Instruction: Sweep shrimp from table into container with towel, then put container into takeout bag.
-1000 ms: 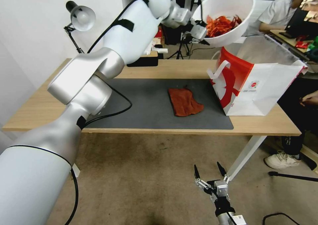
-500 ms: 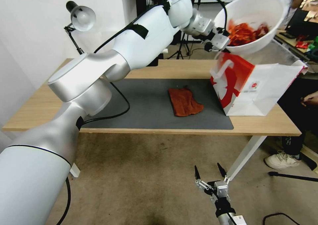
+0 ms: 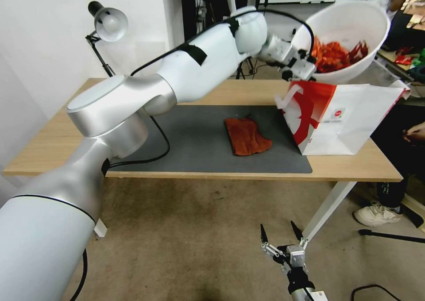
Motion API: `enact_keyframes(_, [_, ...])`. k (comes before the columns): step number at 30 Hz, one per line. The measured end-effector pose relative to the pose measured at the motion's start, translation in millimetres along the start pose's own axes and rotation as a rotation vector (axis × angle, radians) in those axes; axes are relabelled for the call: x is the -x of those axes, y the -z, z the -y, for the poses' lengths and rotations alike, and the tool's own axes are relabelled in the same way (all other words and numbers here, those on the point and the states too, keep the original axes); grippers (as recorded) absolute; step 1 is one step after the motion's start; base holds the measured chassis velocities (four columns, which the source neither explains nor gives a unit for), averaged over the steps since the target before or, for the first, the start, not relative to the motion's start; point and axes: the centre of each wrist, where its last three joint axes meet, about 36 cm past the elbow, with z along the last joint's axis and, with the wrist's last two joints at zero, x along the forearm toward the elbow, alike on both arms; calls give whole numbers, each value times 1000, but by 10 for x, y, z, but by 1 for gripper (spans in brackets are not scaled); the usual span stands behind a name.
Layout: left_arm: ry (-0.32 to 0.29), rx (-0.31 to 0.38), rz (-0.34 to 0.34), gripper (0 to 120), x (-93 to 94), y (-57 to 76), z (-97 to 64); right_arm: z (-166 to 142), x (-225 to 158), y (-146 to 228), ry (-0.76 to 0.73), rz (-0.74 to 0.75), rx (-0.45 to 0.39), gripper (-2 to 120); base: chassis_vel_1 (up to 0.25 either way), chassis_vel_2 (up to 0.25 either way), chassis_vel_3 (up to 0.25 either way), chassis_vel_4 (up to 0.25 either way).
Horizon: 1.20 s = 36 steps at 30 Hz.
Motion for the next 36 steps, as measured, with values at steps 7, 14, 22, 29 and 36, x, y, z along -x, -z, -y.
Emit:
enact_keyframes(7, [11,21,-17,17,-37,60,-77,2,-30,-13,-8,-7,1,100,0,0,0,0])
enact_keyframes(14, [33,52,-22,41,-22,118,-95,-41,-47,-12,-10,-8,8,100,0,0,0,0])
enact_keyframes(22, [68,20,11,68,-43,138,-128,-48,-46,-13,-6,39,27,100,0,0,0,0])
enact_keyframes(29, [165,-126,25,94,-35,92,-101,-75,-53,-14,1,49,37,100,0,0,0,0])
enact_keyframes(36, [275,-335,28,100,27,-43,58,-89,-70,-21,7,45,40,100,0,0,0,0])
